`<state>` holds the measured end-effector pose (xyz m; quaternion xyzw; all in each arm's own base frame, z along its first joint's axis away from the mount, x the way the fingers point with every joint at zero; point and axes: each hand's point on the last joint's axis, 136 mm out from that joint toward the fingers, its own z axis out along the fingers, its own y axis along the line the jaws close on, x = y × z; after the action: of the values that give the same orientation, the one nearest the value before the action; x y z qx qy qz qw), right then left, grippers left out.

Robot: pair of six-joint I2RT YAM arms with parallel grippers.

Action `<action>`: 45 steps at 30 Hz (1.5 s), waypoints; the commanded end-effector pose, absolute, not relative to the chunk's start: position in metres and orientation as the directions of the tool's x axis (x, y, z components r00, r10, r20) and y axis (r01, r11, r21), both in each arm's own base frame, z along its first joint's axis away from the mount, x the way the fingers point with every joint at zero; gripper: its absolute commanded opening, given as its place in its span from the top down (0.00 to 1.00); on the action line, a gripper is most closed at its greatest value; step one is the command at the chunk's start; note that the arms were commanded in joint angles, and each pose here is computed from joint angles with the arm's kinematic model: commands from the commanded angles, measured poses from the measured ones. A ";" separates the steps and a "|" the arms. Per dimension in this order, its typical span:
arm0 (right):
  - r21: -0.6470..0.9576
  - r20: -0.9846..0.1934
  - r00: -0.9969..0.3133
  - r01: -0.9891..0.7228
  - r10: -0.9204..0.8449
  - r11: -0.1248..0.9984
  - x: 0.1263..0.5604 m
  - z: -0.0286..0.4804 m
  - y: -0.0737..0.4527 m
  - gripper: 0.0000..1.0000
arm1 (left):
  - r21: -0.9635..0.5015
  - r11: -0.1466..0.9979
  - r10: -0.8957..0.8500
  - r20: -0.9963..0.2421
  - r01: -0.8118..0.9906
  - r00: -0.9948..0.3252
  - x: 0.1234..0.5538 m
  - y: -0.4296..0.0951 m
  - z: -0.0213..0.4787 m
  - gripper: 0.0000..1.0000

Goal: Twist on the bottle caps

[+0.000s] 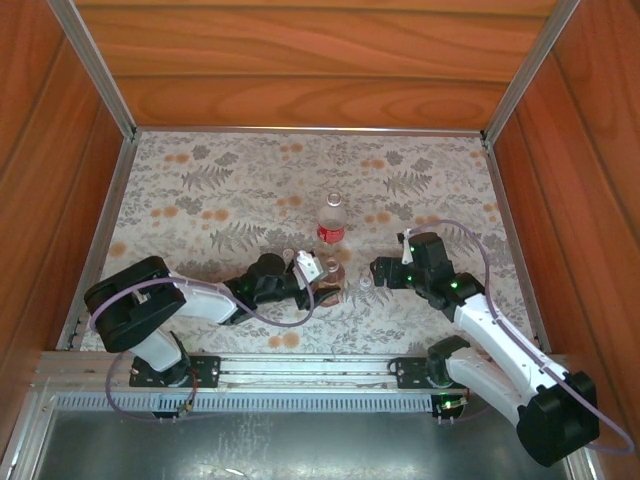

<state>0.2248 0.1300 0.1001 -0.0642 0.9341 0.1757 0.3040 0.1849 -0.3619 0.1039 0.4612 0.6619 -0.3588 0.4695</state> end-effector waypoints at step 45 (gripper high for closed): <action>0.156 -0.507 -0.844 -0.291 -0.176 0.944 0.220 0.085 0.155 0.14 | -0.030 0.299 0.119 -0.990 0.954 -0.068 0.175 -0.360 0.100 0.36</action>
<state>0.2210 0.1608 0.0891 -0.1161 0.9461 0.1548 0.2596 0.1798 -0.3597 0.0950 0.4387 0.6236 -0.3901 0.5162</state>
